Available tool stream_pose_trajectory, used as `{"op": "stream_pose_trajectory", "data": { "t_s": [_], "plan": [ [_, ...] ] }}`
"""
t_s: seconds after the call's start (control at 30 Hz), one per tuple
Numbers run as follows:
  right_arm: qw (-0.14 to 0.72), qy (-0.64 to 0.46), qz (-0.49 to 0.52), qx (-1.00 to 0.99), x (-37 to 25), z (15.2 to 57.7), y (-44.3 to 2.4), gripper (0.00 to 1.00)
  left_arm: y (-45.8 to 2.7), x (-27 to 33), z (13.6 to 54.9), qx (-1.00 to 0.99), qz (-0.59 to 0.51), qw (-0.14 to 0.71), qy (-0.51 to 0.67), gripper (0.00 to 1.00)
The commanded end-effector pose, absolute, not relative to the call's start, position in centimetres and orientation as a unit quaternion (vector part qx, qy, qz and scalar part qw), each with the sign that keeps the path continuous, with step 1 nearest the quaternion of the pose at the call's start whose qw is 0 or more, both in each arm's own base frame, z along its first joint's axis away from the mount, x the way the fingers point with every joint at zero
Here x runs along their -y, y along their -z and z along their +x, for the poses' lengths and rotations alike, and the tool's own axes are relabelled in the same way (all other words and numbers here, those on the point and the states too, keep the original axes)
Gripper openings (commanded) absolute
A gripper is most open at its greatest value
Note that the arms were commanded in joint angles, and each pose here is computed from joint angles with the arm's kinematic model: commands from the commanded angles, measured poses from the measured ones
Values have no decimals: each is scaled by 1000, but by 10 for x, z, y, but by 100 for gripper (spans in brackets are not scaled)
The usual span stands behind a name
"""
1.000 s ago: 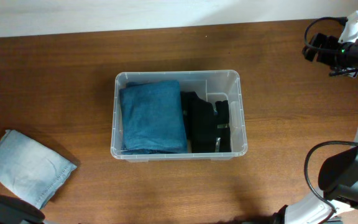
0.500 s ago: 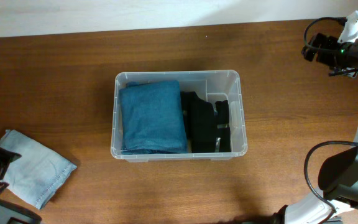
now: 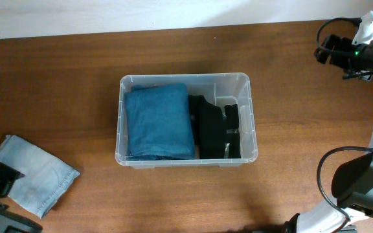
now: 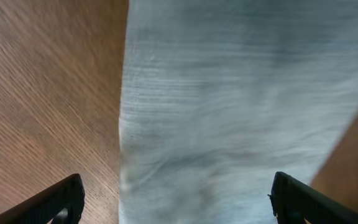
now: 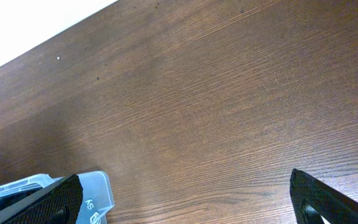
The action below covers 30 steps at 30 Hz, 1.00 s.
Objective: Pack container
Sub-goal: 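Retract the right gripper and grasp the light-grey denim with the left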
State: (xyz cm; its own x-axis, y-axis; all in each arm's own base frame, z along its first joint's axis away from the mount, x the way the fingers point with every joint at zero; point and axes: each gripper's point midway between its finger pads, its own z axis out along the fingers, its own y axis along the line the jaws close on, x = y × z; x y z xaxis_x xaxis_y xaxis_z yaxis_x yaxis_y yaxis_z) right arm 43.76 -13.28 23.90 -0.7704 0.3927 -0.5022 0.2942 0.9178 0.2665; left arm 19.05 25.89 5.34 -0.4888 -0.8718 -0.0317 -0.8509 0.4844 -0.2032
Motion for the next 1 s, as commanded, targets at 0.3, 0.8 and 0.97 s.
{"op": "stream_pose_trajectory", "data": {
  "t_s": [0.3, 0.8, 0.97],
  "plan": [
    [295, -84, 179, -935, 135, 439, -246, 98, -16, -260, 187, -854, -509, 94, 55, 90],
    [295, -84, 179, -935, 135, 439, -246, 99, 1, -258, 189, -846, -518, 115, 53, 57],
    [295, -84, 179, -935, 135, 439, -246, 98, 1, -260, 189, -846, -518, 118, 50, 32]
  ]
}}
